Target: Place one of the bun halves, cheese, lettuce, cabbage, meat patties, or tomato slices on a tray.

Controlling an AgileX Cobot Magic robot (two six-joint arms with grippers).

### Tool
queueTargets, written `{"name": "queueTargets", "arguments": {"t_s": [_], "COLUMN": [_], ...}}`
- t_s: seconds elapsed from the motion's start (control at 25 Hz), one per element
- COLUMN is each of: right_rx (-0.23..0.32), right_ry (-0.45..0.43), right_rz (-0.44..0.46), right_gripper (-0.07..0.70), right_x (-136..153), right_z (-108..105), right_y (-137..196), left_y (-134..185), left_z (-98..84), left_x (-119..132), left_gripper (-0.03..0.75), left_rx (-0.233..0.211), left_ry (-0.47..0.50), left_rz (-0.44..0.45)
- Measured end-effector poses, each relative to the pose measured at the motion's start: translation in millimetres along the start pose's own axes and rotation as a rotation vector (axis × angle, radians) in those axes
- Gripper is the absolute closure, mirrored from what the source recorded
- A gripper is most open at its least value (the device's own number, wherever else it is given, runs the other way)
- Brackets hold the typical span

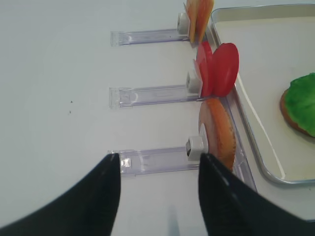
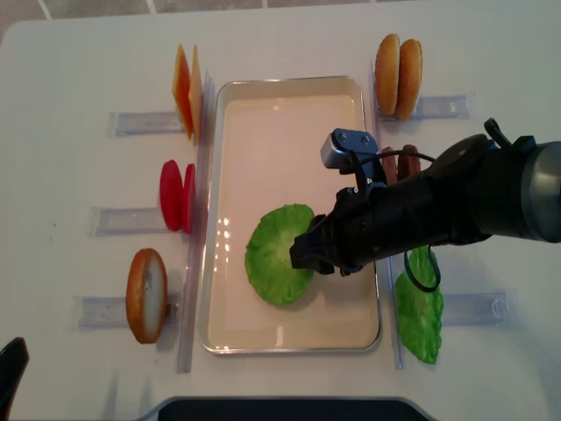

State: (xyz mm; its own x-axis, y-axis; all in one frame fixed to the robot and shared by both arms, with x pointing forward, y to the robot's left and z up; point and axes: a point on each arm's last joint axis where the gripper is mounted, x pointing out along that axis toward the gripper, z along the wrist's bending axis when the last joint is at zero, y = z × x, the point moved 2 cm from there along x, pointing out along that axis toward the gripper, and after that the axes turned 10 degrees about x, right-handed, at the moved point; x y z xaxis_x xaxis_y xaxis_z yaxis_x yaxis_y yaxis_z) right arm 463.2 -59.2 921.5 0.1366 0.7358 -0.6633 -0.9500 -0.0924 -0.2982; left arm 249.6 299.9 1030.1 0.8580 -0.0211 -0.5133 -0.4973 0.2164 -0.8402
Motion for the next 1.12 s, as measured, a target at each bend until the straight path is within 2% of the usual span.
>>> {"name": "queueTargets", "arguments": {"t_s": [0.16,0.32,0.52,0.68,0.96,1.12], "right_rx": [-0.041,-0.032,-0.038,-0.079,-0.148,-0.174], "right_ry": [0.038,0.069,0.147,0.182,0.151,0.162], "right_rz": [-0.053,-0.095,-0.081,-0.087,-0.164,-0.157], "right_gripper": [0.341,0.341,0.341,0.341,0.347,0.349], "right_x": [-4.6,-11.7,-15.5,-27.2,-61.2,-84.4], "right_z": [12.0,13.1,6.7,10.0,32.6,42.2], "right_y": [0.9,-3.3,-1.4,-1.3,-3.6,3.9], "left_y": [0.0,0.0,0.0,0.0,0.0,0.0], "left_z": [0.0,0.0,0.0,0.0,0.0,0.0], "left_x": [0.0,0.0,0.0,0.0,0.0,0.0], "left_gripper": [0.325,0.325,0.325,0.325,0.325,0.325], "left_rx": [0.0,0.0,0.0,0.0,0.0,0.0], "left_ry": [0.0,0.0,0.0,0.0,0.0,0.0], "left_rz": [0.0,0.0,0.0,0.0,0.0,0.0]}}
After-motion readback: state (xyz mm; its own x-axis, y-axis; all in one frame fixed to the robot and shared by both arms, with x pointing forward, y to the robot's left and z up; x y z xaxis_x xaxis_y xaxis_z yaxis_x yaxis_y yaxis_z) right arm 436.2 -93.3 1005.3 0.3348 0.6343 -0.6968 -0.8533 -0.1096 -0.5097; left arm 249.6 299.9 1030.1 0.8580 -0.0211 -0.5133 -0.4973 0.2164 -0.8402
